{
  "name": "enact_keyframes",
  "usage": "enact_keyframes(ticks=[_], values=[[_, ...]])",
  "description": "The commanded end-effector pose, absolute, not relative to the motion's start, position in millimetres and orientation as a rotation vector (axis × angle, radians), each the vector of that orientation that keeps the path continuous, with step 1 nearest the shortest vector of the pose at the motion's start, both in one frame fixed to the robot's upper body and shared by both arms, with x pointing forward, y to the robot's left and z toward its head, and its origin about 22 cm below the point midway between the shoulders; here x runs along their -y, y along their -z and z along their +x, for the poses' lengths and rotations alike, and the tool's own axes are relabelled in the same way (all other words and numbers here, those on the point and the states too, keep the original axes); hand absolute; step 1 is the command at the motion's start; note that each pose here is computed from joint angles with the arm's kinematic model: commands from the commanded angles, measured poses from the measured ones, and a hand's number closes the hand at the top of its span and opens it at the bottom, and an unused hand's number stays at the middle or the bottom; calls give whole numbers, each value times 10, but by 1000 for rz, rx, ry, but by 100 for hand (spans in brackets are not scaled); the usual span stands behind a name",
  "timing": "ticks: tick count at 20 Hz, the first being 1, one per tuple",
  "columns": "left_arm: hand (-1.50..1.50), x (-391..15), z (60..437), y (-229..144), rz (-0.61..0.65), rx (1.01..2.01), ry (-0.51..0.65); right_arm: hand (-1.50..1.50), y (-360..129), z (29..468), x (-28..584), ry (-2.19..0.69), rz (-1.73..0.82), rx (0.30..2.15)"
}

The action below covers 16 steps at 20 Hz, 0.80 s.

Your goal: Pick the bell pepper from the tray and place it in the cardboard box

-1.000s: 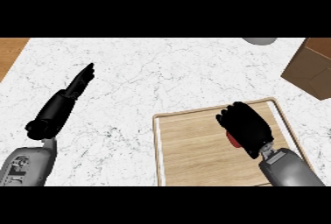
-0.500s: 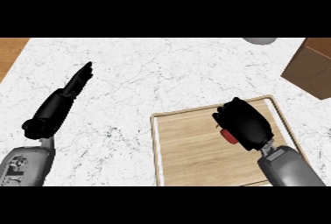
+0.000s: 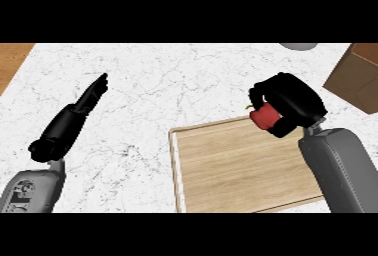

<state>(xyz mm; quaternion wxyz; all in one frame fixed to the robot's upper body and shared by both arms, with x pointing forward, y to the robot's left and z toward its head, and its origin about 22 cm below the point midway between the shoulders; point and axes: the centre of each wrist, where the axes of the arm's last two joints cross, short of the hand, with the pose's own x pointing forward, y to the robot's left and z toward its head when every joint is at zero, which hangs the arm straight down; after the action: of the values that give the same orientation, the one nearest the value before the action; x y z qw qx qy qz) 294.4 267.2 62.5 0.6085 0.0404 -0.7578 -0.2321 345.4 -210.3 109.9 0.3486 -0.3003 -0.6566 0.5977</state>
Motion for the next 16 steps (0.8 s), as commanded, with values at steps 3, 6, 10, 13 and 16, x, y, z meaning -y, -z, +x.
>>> enact_keyframes(ticks=[3, 6, 10, 13, 16], values=[[0, -2720, 3013, -671, 113, 1753, 513, 150, -1512, 3417, 2243, -1403, -836, 1810], [0, -2580, 2828, -540, 87, 1727, 528, 150, -1966, 3540, 2426, -1145, -932, 1803], [0, -2644, 2882, -578, 87, 1742, 531, 150, -2148, 3700, 2536, -835, -948, 1759], [0, -2637, 2948, -554, 104, 1745, 520, 150, -2325, 3752, 2880, -736, -1051, 1715], [0, -2552, 2907, -610, 98, 1746, 540, 150, -2230, 3825, 3308, -651, -1092, 1689]])
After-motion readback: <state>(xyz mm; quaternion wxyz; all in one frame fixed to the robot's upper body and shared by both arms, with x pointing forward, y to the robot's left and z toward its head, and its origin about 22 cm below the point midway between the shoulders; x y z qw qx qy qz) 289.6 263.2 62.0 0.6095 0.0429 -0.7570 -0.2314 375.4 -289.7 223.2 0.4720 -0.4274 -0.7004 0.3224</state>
